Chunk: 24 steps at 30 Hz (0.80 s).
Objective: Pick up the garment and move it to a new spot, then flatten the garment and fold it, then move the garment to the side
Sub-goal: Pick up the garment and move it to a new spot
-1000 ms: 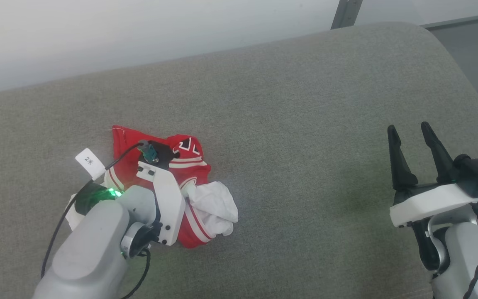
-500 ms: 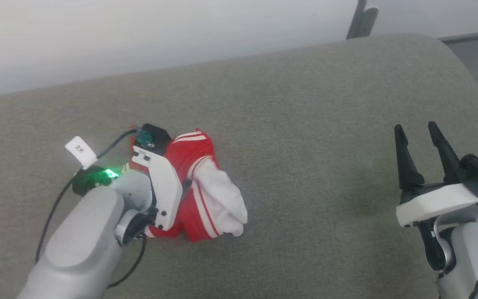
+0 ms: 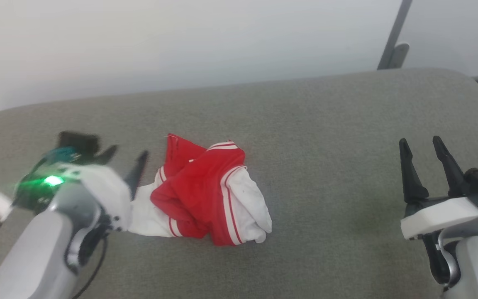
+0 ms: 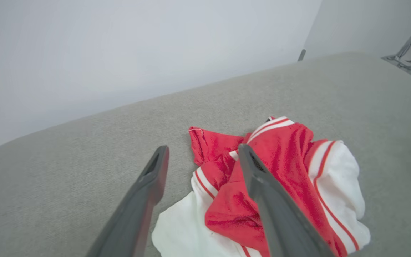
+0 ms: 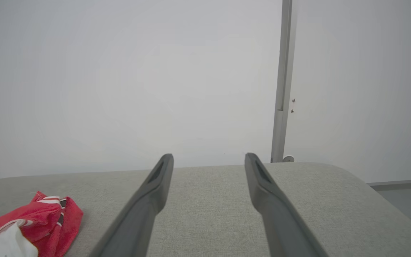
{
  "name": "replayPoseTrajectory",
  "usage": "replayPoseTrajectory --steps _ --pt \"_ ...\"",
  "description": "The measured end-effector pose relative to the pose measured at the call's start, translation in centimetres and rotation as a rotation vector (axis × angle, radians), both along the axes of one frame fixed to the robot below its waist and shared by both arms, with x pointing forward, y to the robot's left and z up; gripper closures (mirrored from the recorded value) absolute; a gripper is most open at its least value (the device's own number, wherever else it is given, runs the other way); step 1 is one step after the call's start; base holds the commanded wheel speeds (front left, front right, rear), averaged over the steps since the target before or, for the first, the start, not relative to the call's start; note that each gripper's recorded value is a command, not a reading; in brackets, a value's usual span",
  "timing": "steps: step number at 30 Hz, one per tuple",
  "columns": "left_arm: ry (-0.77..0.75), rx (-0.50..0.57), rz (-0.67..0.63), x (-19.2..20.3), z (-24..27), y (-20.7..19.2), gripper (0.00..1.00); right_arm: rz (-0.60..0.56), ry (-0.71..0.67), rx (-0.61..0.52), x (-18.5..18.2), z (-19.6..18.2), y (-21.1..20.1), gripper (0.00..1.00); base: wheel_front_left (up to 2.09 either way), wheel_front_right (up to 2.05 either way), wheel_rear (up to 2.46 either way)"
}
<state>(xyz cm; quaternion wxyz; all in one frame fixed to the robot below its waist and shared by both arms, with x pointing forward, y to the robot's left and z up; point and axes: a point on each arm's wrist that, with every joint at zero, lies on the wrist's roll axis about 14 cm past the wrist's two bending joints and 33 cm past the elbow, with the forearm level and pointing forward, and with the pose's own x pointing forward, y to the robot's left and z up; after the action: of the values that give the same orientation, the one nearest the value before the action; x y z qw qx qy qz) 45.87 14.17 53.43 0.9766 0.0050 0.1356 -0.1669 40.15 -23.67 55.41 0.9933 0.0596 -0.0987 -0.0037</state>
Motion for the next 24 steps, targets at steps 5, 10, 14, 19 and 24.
replayPoseTrajectory --steps 5,10,14,19,24 --pt "-0.108 -0.03 0.113 -2.1 1.2 4.2 0.0 0.015 -0.016 -0.002 -0.4 0.5 0.5 0.0 0.0 0.0 0.0" --pt "-0.183 -0.058 0.223 -4.6 1.7 7.8 0.0 0.026 -0.026 -0.001 -0.5 0.7 0.9 0.0 0.0 0.0 0.0" --pt "-0.21 -0.07 0.278 -6.0 1.6 9.5 0.0 0.035 -0.026 0.001 -0.5 0.7 1.3 0.0 0.0 0.0 0.0" --pt "-0.249 -0.083 0.36 -8.1 1.8 11.8 0.0 0.052 -0.029 0.006 -0.5 0.7 2.0 0.0 0.0 0.0 0.0" --pt "-0.273 -0.097 0.423 -9.9 1.8 13.4 0.0 0.068 -0.028 0.013 -0.6 0.6 2.7 0.0 0.0 0.0 0.0"
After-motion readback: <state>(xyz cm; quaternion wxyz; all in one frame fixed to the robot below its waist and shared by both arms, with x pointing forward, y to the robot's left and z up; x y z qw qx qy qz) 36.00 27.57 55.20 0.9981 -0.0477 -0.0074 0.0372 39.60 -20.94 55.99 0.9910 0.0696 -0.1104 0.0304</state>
